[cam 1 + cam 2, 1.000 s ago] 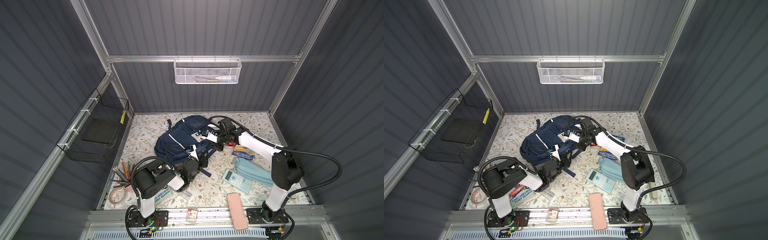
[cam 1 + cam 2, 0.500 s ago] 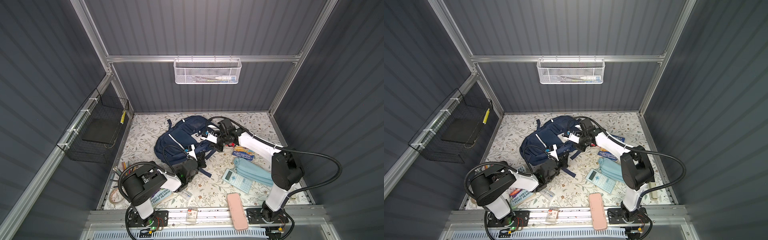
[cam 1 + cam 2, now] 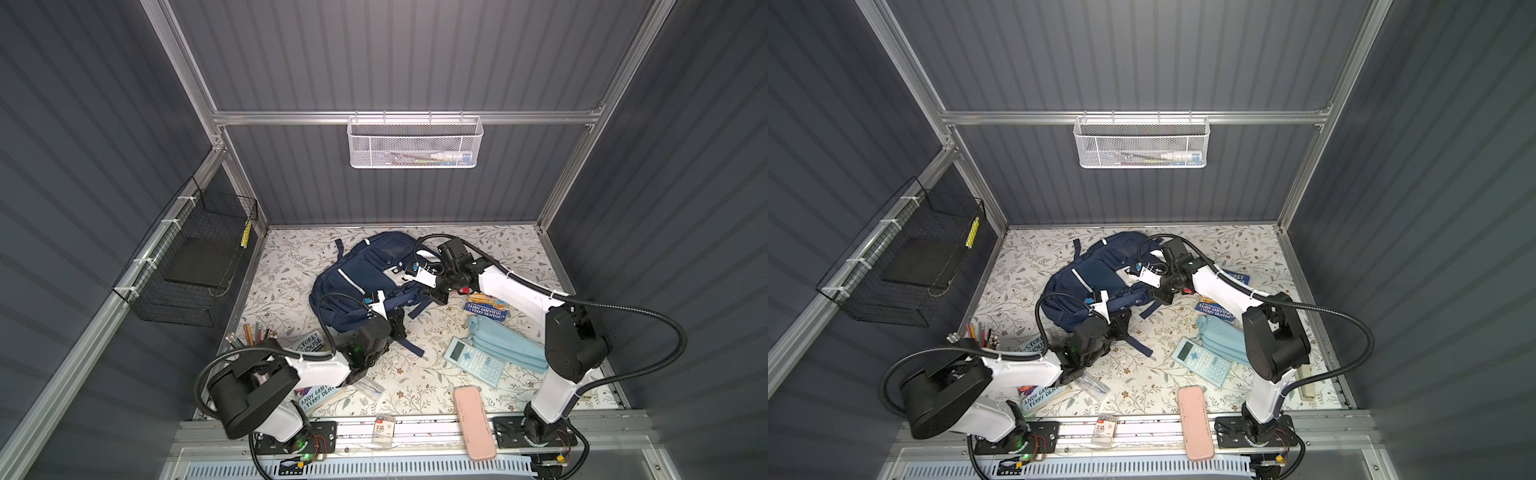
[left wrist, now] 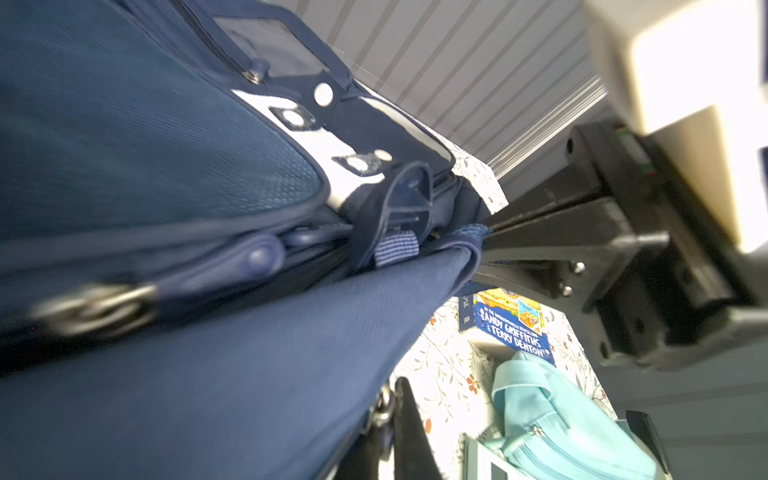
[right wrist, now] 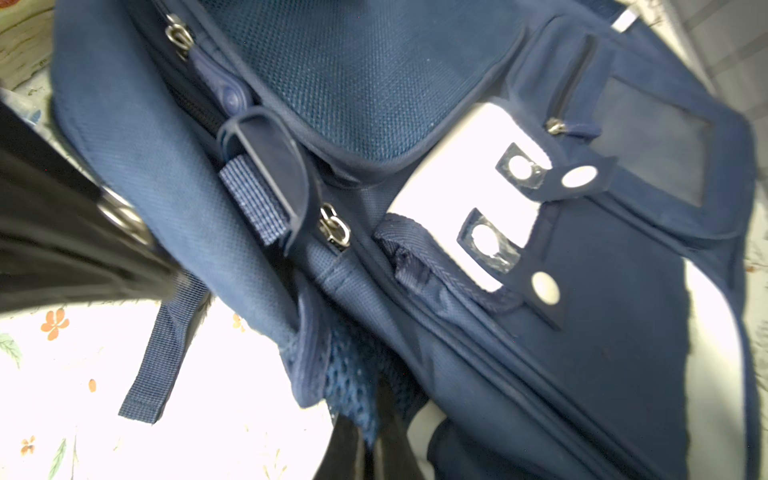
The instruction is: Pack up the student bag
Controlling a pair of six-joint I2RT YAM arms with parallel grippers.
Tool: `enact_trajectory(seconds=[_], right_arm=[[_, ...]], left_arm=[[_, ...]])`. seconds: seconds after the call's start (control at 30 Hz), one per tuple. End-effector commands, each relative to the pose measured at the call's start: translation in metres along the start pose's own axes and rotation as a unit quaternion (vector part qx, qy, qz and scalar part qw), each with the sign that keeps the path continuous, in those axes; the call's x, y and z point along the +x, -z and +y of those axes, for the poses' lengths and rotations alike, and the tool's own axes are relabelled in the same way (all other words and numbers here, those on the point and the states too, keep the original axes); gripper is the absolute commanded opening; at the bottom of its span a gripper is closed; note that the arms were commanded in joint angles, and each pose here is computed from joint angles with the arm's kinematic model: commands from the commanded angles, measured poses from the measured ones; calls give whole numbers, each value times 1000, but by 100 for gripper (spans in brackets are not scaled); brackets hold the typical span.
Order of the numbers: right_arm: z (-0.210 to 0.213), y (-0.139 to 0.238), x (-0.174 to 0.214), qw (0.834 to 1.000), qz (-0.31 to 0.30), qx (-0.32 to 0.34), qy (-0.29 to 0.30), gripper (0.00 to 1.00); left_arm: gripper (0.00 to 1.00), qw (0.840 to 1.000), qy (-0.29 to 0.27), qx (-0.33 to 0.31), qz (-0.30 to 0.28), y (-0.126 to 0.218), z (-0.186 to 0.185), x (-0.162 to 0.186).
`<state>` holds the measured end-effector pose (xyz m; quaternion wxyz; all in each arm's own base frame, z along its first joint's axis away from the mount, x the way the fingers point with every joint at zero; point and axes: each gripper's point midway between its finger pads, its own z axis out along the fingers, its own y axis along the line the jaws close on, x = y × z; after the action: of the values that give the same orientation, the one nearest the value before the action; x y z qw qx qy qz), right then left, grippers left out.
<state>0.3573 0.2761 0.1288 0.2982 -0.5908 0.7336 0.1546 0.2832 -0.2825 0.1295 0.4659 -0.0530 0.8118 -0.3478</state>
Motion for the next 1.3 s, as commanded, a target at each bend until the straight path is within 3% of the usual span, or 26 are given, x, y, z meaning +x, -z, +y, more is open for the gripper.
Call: enact_trajectory(seconds=[0.0,0.13,0.23,0.6,0.7,0.77,0.9,1.03,1.1,1.27], right_arm=[[-15,18,-10,999,-18,36,4,0],[-27,20,-7,997,-17,77,18,0],[-30,18,1,994,-11,100,37,0],[-49,3,33,976,5,185,111,0],[-35,-1,26,977,16,169,127,0],[-20,-3,12,972,8,178,154,9],[-3,-4,-11,948,-51,245,197,43],[23,-13,-27,938,-76,255,224,63],[32,-16,-33,932,-85,264,231,68],[49,-28,-44,938,-114,245,215,69]], left_arm=[[0,999,-10,-47,25,9,18,-8],[0,993,106,-20,48,13,43,-6],[0,994,90,-38,48,23,49,-12],[0,993,113,-7,42,42,43,-26],[0,991,118,3,56,39,38,-21],[0,988,137,21,65,33,31,-18],[0,981,174,54,64,23,19,-19],[0,980,182,60,62,22,15,-22],[0,980,179,58,64,22,15,-22],[0,979,182,63,64,23,11,-24]])
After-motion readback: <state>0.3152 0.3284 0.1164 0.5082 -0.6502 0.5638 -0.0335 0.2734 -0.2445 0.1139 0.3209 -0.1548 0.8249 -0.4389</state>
